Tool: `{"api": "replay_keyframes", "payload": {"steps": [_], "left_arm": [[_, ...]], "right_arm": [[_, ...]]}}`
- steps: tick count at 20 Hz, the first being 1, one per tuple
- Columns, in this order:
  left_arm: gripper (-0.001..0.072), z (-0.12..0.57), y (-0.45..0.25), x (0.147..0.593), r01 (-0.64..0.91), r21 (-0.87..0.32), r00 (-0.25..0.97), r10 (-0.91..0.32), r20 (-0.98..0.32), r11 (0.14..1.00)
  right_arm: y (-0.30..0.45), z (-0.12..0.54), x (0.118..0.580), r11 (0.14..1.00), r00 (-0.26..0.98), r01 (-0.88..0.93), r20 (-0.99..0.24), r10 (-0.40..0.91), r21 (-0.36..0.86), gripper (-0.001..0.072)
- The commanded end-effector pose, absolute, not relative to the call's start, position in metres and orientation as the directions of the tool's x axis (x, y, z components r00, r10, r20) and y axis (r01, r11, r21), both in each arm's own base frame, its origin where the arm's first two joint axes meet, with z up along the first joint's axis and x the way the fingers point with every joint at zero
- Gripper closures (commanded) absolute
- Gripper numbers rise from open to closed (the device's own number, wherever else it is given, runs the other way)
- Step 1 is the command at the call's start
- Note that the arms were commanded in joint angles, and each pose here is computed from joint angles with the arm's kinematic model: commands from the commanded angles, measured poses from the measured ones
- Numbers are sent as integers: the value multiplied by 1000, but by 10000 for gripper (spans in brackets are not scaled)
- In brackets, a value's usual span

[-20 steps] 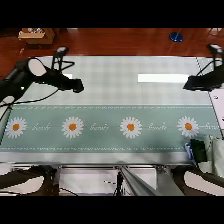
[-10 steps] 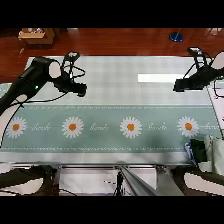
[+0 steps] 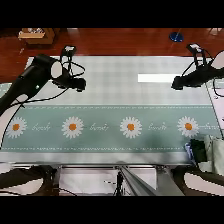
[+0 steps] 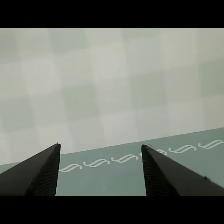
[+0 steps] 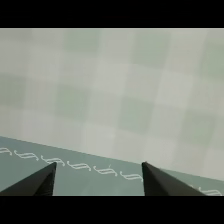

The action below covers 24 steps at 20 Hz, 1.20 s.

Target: Fold the shirts.

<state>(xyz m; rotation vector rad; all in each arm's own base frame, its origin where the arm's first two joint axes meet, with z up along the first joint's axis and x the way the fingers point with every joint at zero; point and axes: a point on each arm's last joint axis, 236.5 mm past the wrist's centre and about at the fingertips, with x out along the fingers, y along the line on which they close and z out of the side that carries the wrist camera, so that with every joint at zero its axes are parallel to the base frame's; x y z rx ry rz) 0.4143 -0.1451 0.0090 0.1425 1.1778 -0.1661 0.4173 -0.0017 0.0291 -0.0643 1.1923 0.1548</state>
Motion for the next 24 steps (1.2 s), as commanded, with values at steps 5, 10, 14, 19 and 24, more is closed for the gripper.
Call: {"api": "replay_keyframes", "payload": {"steps": [5,10,14,19,24], "left_arm": [[124,19,-156,413,227,43,425,-59,-903,973],[125,9,-152,401,219,41,410,-54,-910,975],[124,15,-155,412,219,28,457,-77,-886,975],[124,18,-158,418,223,21,479,-91,-873,975],[124,18,-158,418,223,21,480,-91,-873,975]], "right_arm": [[5,40,416,987,404,-153,-908,109,50,107],[12,23,402,984,350,-151,-927,138,90,107],[13,27,412,986,391,-136,-909,144,98,107],[13,27,411,986,390,-136,-910,144,98,107],[13,27,412,986,391,-136,-909,144,98,107]]}}
